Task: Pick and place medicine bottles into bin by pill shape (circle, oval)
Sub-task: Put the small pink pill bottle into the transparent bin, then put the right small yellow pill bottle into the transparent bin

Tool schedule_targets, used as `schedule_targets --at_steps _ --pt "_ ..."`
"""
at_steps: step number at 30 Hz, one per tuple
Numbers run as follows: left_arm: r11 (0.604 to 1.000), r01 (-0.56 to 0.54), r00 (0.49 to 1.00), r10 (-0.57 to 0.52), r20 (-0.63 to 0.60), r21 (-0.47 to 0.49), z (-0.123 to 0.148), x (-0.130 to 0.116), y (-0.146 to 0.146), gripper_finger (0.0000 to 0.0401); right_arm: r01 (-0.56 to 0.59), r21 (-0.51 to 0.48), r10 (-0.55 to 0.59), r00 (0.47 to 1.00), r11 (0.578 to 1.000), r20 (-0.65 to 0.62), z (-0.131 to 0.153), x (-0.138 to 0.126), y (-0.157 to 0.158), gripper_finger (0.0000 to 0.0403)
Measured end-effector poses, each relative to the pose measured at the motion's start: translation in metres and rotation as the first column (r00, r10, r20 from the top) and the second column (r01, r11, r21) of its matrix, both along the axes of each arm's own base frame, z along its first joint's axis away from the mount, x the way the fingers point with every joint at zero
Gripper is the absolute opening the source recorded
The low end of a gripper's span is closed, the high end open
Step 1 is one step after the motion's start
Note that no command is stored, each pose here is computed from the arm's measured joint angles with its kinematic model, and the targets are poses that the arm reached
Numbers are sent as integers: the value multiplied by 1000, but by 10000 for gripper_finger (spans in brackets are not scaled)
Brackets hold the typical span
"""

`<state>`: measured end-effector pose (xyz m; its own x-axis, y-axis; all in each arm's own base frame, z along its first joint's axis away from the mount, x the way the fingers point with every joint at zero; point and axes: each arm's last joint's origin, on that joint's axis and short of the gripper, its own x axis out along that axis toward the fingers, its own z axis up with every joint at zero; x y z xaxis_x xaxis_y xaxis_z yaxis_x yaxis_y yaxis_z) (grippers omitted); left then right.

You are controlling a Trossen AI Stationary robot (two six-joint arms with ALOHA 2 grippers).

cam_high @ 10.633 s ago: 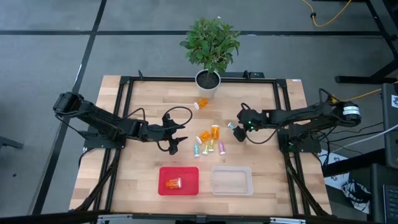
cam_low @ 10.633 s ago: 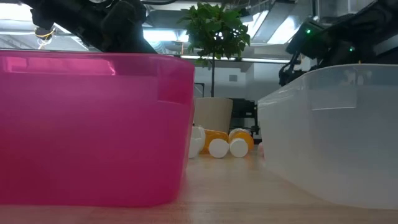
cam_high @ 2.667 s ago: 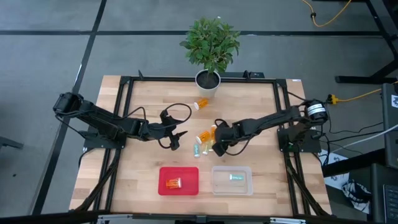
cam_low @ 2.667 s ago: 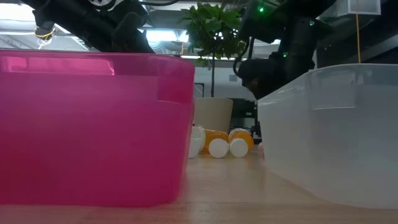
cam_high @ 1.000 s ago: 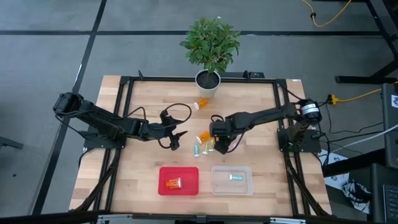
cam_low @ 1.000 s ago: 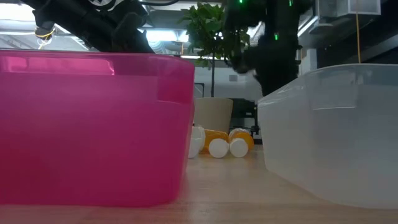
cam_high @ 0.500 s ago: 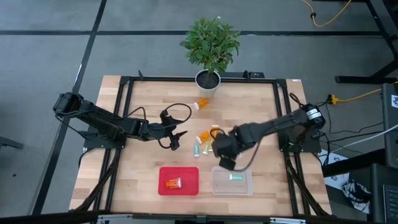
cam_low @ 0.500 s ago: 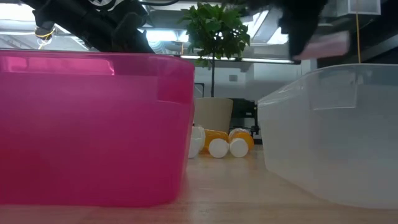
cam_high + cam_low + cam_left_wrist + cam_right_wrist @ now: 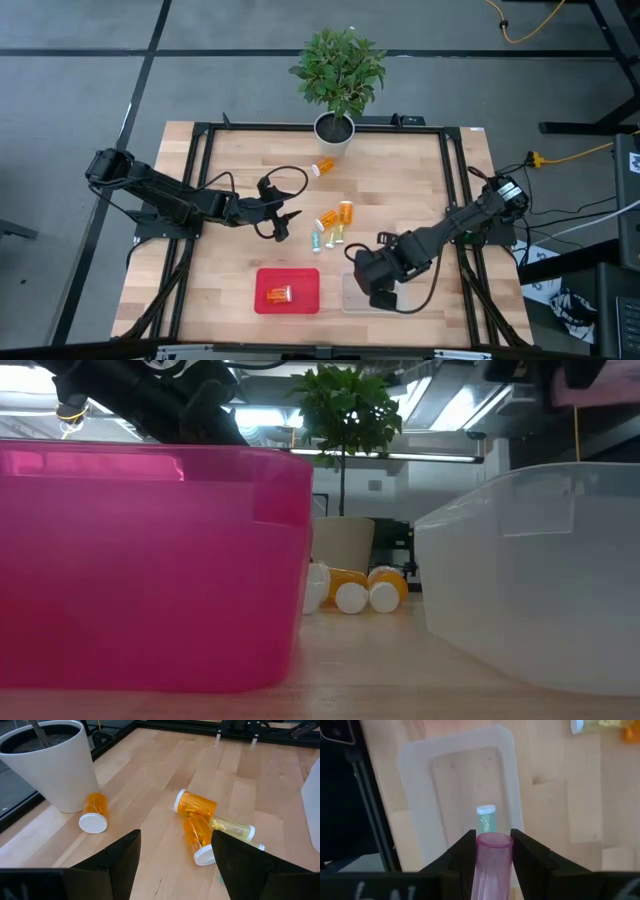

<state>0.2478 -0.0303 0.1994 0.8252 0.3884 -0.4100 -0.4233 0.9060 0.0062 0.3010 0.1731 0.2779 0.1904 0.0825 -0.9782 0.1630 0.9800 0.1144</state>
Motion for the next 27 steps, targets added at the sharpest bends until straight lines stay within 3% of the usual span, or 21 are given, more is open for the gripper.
schedule_targets --at_steps 13,22,27 --pt "1000 0 1000 0 0 0 0 0 0 237 -39 -15 40 997 999 66 1 5 2 122" --pt "1000 0 1000 0 0 0 0 0 0 237 -38 -12 39 997 999 73 1 5 2 180" --pt "1000 0 1000 0 0 -1 0 0 0 237 -40 -13 41 996 999 74 1 5 2 192"
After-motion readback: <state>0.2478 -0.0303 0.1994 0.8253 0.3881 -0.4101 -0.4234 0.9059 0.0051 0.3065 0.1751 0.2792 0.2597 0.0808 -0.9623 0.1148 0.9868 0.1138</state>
